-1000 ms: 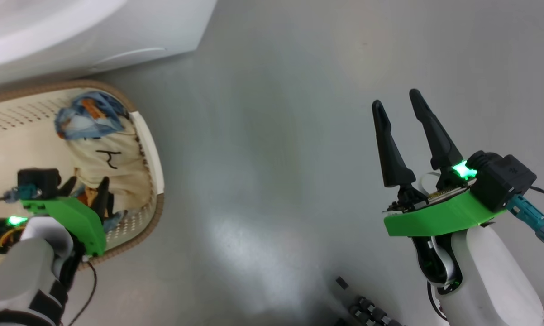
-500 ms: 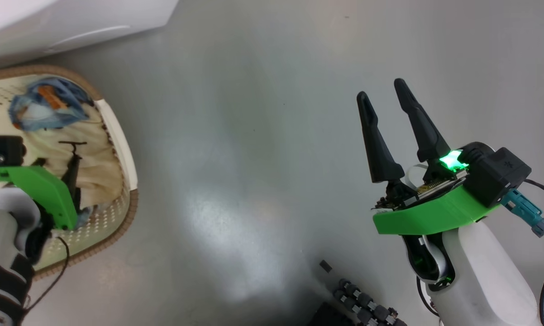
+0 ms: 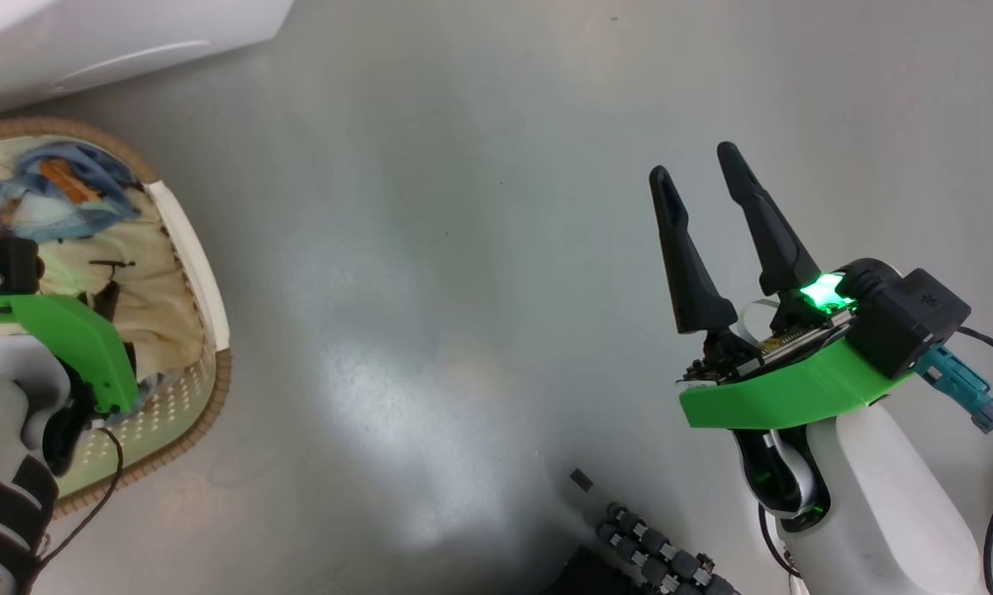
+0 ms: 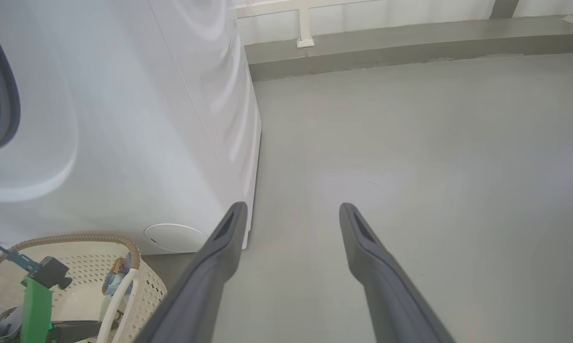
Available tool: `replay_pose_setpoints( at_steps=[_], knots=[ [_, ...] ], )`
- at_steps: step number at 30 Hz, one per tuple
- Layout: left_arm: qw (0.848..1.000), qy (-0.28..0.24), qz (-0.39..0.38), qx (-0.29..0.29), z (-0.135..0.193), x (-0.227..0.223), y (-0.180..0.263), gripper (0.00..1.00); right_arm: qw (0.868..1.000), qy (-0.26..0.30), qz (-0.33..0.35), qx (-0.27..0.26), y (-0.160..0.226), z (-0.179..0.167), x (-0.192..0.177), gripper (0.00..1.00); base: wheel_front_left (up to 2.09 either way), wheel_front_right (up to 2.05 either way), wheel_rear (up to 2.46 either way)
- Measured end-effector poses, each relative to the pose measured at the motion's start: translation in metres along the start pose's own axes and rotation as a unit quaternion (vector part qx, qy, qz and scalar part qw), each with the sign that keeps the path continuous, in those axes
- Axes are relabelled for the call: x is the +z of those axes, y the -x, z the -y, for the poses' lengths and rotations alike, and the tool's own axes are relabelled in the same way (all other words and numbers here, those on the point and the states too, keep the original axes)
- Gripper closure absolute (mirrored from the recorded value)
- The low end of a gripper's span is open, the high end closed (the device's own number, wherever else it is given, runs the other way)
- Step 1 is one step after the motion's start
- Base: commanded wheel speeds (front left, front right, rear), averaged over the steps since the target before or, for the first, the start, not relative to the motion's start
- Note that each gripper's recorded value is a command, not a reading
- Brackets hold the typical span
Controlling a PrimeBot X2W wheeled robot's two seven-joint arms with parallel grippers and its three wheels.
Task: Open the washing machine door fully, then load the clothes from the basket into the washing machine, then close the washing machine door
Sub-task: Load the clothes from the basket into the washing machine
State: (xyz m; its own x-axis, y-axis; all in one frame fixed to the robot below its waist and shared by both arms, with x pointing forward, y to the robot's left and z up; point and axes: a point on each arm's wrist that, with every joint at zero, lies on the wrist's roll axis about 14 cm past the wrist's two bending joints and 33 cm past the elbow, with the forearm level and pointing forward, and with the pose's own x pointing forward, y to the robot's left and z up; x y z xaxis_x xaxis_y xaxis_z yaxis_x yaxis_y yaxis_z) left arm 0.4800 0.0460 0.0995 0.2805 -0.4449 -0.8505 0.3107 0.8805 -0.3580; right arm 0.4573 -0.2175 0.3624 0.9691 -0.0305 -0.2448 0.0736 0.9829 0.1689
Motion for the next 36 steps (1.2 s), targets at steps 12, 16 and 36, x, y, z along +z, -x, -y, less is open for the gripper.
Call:
replay_pose_setpoints(
  at_steps=[12, 16, 36],
  knots=[
    [0.997, 0.033, 0.074, 0.011, 0.003, 0.029, 0.026, 1.0, 0.999, 0.003, 0.032, 0.001, 0.001, -0.001, 0.025, 0.0, 0.0, 0.0, 0.0],
    [0.994, 0.041, 0.102, 0.014, 0.006, 0.031, 0.044, 1.0, 0.999, 0.005, 0.047, 0.006, 0.003, -0.005, 0.037, 0.0, 0.0, 0.0, 0.0],
    [0.968, 0.024, 0.246, 0.037, 0.024, 0.053, 0.169, 1.0, 0.997, 0.006, 0.075, 0.018, 0.054, -0.01, 0.066, 0.0, 0.0, 0.0, 0.0]
  ],
)
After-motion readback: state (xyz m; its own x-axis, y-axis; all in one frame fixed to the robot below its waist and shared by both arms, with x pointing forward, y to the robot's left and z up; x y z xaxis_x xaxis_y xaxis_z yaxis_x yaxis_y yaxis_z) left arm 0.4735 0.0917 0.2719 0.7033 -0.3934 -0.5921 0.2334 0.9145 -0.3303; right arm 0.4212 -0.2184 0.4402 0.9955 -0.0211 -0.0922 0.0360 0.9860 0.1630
